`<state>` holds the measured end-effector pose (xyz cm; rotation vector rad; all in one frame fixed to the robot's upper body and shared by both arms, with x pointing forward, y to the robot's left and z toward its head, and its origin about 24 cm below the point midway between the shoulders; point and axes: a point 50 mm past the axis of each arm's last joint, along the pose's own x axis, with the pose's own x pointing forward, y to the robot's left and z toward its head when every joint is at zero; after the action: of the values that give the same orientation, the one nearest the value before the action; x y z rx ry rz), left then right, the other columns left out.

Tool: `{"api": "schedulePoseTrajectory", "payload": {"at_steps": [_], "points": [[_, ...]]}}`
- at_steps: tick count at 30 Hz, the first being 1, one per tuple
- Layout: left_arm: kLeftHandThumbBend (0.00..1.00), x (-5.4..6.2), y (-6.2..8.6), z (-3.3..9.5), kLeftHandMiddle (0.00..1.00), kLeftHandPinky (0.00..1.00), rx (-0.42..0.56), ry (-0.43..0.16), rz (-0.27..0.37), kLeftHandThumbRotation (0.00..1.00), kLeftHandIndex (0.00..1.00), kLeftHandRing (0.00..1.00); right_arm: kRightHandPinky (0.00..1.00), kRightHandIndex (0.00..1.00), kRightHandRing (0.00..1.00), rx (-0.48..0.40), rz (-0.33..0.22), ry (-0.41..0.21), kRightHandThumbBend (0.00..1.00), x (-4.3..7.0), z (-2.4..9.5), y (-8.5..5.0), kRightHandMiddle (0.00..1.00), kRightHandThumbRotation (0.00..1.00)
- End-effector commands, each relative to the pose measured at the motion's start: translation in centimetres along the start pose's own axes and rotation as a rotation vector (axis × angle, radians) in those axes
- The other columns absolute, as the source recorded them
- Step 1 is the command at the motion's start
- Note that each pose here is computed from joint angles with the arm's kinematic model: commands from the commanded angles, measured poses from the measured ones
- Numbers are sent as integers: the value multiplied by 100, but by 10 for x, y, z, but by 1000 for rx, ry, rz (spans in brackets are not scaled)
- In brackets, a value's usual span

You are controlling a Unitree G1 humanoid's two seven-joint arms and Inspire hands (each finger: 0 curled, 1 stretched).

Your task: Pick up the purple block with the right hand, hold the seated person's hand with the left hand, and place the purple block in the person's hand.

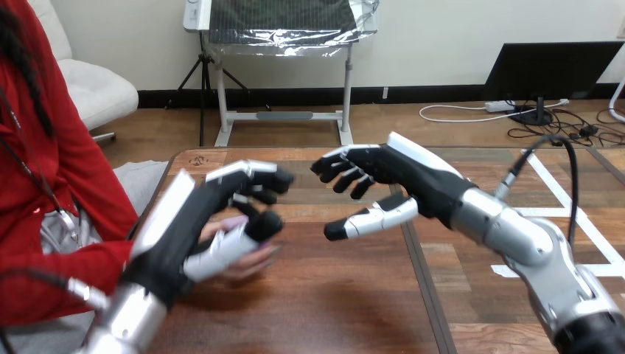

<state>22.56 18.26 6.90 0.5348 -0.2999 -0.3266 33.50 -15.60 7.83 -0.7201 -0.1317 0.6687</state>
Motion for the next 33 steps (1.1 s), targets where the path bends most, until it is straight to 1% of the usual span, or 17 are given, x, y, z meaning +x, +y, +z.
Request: {"api": "schedulePoseTrajectory", "payload": {"at_steps": [1,5,9,11,15,17,19,20,21,23,24,26,27,29,30,32,33], "points": [[88,-8,-1,12,71,60,-11,-63,64,100,69,69,65,78,73,-12,-102,-76,100,-12,7,-13,78,46],[85,-18,-7,11,71,61,-23,-45,76,100,69,69,64,78,73,15,-149,-89,100,-20,4,-6,78,57],[84,-31,-14,11,71,62,-66,-15,102,100,69,70,64,79,73,97,-221,-103,100,-30,-2,7,78,68],[81,-35,-16,12,70,63,-81,-14,114,100,69,70,64,80,74,126,-243,-113,98,-33,-4,12,78,76],[77,-45,-22,15,69,63,-103,-21,153,100,68,69,66,82,75,215,-303,-148,94,-43,-7,30,79,85],[74,-49,-24,16,69,62,-113,-25,170,100,68,68,66,83,76,244,-319,-162,89,-46,-7,36,80,90],[70,-54,-28,18,68,61,-142,-35,200,100,67,67,67,84,78,301,-344,-173,87,-50,-8,47,82,95],[69,-55,-29,19,68,61,-150,-38,208,100,67,67,68,84,79,317,-351,-176,86,-51,-9,49,82,96],[68,-57,-31,20,68,61,-169,-46,227,100,67,67,68,85,79,363,-367,-178,86,-53,-9,56,82,97],[64,-60,-33,22,68,61,-187,-55,247,100,67,67,69,85,81,413,-384,-179,84,-56,-10,64,83,98],[63,-62,-35,22,68,61,-212,-63,268,100,67,67,69,85,81,471,-389,-187,84,-57,-10,71,84,98],[59,-64,-37,23,69,61,-239,-72,290,100,68,67,72,86,82,531,-392,-198,82,-59,-10,78,85,99],[58,-66,-39,24,69,62,-268,-77,305,100,68,68,72,87,83,594,-392,-198,81,-61,-10,84,85,99],[56,-67,-41,24,69,63,-297,-81,319,100,69,69,76,88,85,660,-392,-198,82,-62,-10,91,87,100],[56,-69,-42,25,69,63,-327,-81,325,100,69,69,77,88,85,698,-394,-198,82,-64,-9,98,88,100],[57,-71,-44,26,71,64,-359,-82,329,100,71,70,78,88,86,732,-395,-199,80,-66,-8,104,88,100],[57,-72,-44,26,71,64,-378,-80,329,100,71,71,79,89,86,760,-389,-199,80,-68,-7,109,88,100]]}}
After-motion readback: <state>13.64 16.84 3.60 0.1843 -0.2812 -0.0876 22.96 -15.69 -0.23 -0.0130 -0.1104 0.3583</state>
